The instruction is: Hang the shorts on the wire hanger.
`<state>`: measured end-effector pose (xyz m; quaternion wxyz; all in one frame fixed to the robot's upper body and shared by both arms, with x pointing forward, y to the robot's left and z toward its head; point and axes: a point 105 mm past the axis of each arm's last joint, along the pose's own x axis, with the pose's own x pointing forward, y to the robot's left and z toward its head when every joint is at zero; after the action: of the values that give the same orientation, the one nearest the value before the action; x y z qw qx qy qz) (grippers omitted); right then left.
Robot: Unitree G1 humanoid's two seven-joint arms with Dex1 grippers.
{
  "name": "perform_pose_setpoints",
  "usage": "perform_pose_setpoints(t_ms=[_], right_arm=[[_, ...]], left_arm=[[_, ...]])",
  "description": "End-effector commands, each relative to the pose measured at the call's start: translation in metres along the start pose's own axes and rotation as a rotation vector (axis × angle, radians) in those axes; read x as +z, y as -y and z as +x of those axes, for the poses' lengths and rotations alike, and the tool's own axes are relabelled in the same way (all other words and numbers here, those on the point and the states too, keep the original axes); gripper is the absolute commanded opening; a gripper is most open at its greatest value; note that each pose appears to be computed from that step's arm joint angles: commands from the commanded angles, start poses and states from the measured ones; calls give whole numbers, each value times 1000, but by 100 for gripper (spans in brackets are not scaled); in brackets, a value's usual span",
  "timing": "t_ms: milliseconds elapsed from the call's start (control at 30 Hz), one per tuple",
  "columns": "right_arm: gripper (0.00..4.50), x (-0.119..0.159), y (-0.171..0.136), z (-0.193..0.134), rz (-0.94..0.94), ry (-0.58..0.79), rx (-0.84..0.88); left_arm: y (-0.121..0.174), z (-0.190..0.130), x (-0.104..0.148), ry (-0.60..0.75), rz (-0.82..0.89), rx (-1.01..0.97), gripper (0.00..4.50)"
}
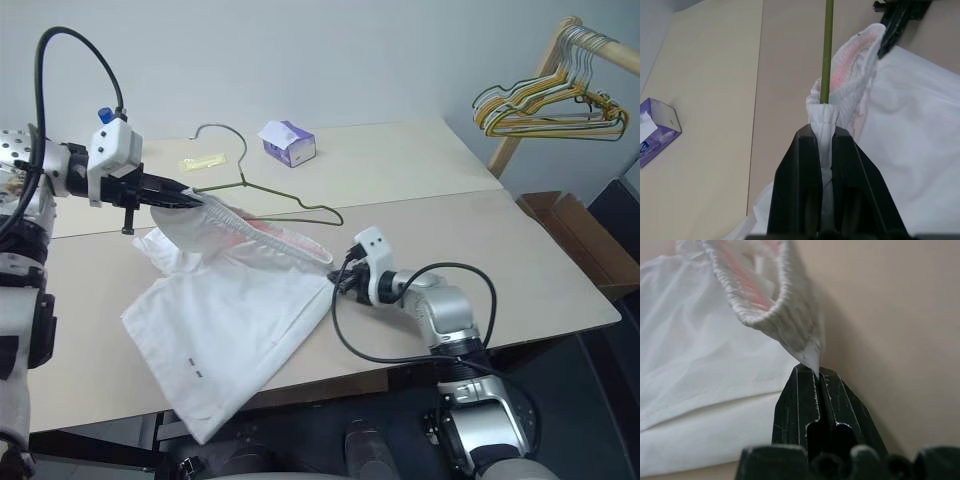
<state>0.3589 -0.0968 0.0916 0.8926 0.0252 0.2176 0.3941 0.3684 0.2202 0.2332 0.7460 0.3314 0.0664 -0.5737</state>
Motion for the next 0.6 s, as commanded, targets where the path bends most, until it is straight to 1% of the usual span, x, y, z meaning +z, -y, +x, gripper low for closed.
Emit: perform_pose_setpoints(t_ms=[33,167,233,300,400,533,600], right_arm=[[2,23,19,-19,-34,53,-34],[2,28,30,-28,-44,34,-49],[2,28,33,-30,-68,17,-48],[2,31,33,-32,-82,15,-44],[2,35,34,-34,-65,17,-33],[2,37,36,-36,-112,5,-40],[2,40,34,-39,-176,-8,-37]], left_arm=[[-2,-12,12,29,24,13,0],[2,-12,13,46,26,-2,0],[3,-11,12,51,26,-11,0],[4,-9,8,26,27,-19,0],[5,-8,7,38,16,-18,0],[6,-8,-2,-28,21,-31,0],[4,-7,-4,-44,26,-24,0]])
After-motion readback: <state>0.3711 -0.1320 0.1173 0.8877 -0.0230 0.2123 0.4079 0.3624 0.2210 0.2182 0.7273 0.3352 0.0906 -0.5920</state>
